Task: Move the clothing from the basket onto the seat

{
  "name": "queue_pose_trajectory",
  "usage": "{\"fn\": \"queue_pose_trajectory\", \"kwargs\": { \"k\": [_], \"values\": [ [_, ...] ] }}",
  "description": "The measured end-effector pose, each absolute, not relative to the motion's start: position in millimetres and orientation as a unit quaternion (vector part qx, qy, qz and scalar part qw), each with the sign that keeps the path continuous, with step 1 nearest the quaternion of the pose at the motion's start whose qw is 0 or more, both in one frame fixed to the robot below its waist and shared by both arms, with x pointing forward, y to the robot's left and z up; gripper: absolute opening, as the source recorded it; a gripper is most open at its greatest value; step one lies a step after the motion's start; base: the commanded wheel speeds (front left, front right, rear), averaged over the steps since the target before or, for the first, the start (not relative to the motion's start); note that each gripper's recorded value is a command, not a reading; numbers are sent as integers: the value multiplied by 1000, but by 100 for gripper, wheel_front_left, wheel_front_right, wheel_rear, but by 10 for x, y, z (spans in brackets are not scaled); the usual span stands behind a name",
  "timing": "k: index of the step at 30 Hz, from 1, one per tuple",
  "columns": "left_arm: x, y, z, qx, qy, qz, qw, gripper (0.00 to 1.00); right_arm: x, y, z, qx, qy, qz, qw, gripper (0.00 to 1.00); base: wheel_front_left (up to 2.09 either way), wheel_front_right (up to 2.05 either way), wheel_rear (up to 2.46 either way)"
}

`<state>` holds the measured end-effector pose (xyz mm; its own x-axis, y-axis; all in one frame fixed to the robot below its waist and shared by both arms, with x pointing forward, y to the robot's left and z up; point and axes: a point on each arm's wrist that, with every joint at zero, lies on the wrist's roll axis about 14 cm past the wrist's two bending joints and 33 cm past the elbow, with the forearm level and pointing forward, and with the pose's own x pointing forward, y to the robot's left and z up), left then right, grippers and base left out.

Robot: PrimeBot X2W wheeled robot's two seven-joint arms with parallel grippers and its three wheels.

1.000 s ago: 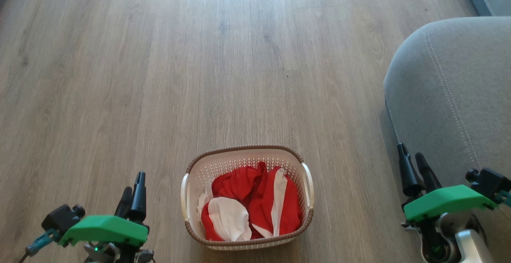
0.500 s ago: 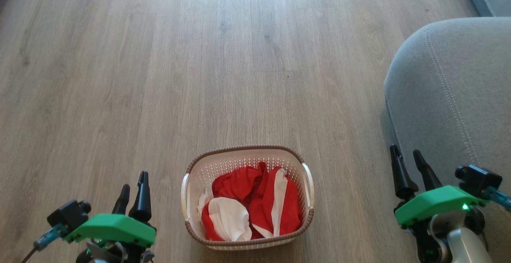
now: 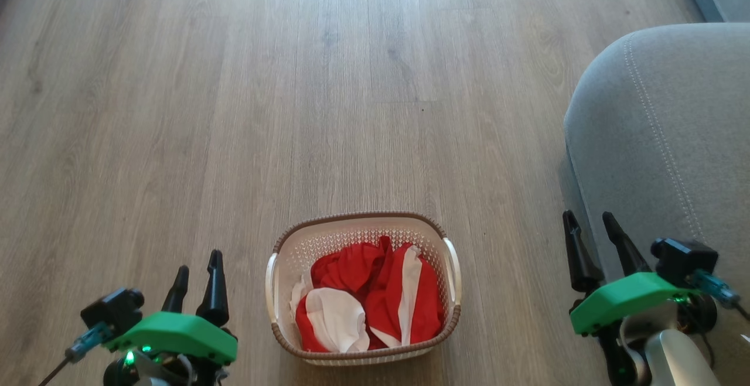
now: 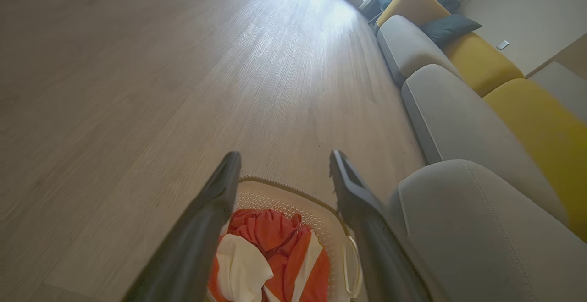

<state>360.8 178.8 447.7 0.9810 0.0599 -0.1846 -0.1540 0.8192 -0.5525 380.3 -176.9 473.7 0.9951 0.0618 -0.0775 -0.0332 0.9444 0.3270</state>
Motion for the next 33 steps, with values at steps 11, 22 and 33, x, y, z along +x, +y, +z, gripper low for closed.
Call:
{"fn": "queue_pose_trajectory", "kwargs": {
  "k": [11, 22, 33],
  "values": [
    [3617, 1768, 4512, -236, 70, 49, 968, 100, 3833, -1736, 4779, 104, 32, 37, 993, 100, 0, 0, 0],
    [3634, 1753, 4551, -175, 56, 40, 982, 100, 3821, -1776, 4740, 58, 29, 36, 997, 100, 0, 0, 0],
    [3652, 1741, 4563, -146, 47, 35, 987, 100, 3813, -1759, 4731, 4, 23, 47, 999, 100, 0, 0, 0]
  ]
}}
